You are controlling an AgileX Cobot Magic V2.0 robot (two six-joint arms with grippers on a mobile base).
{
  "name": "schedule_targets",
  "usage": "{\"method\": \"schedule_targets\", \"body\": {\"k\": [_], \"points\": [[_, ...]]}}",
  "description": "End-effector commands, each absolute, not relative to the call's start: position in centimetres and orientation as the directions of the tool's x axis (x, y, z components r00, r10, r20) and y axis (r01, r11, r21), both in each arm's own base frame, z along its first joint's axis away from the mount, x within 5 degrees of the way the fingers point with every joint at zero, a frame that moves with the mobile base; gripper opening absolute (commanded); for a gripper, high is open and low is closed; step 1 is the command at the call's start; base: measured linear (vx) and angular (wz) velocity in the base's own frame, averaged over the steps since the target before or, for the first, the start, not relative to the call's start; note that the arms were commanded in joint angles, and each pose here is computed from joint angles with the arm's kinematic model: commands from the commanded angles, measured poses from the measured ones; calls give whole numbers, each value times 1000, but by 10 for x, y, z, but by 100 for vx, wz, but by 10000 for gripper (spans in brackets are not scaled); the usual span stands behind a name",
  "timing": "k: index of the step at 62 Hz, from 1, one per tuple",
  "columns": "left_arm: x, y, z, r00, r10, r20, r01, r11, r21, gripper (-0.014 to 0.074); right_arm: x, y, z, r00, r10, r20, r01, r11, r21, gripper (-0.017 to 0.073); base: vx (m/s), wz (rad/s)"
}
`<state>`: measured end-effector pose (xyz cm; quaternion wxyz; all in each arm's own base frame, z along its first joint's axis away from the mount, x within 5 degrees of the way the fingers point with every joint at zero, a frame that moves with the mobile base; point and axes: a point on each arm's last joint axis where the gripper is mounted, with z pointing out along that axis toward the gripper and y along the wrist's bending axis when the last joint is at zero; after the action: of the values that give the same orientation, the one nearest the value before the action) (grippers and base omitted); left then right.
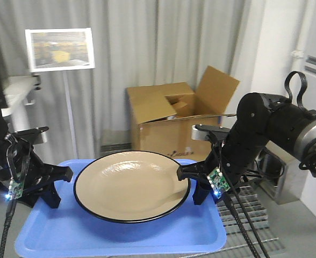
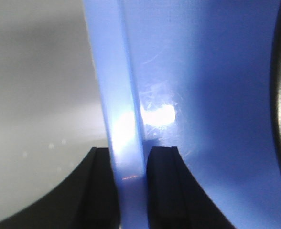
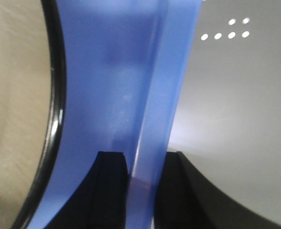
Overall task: Place disk in tray to left cabinet
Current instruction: 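Carry the tray with both grippers toward the open white cabinet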
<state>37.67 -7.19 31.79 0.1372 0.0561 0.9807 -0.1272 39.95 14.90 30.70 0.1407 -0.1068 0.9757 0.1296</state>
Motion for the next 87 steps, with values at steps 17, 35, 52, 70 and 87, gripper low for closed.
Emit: {"method": "schedule_targets", "body": {"k": [17, 35, 52, 70, 87], "points": [[366, -70, 350, -921, 88, -379, 182, 958, -221, -1, 392, 142, 348, -884, -169, -436, -281, 937, 206, -3, 51, -47], [366, -70, 351, -921, 87, -379, 182, 958, -221, -1, 392, 142, 348, -883, -168, -439, -281, 937, 207, -3, 45, -54], [366, -70, 350, -922, 88, -378, 182, 958, -221, -1, 392, 142, 348, -883, -168, -437, -281, 937, 207, -3, 36, -68], [367, -70, 351, -920, 86, -382, 182, 958, -221, -1, 392, 142, 348, -882, -168, -440, -281, 937, 208, -3, 27, -89], [367, -70, 351, -920, 86, -382, 182, 958, -221, -1, 392, 142, 348, -883, -168, -437, -281, 937, 207, -3, 23, -88]]}}
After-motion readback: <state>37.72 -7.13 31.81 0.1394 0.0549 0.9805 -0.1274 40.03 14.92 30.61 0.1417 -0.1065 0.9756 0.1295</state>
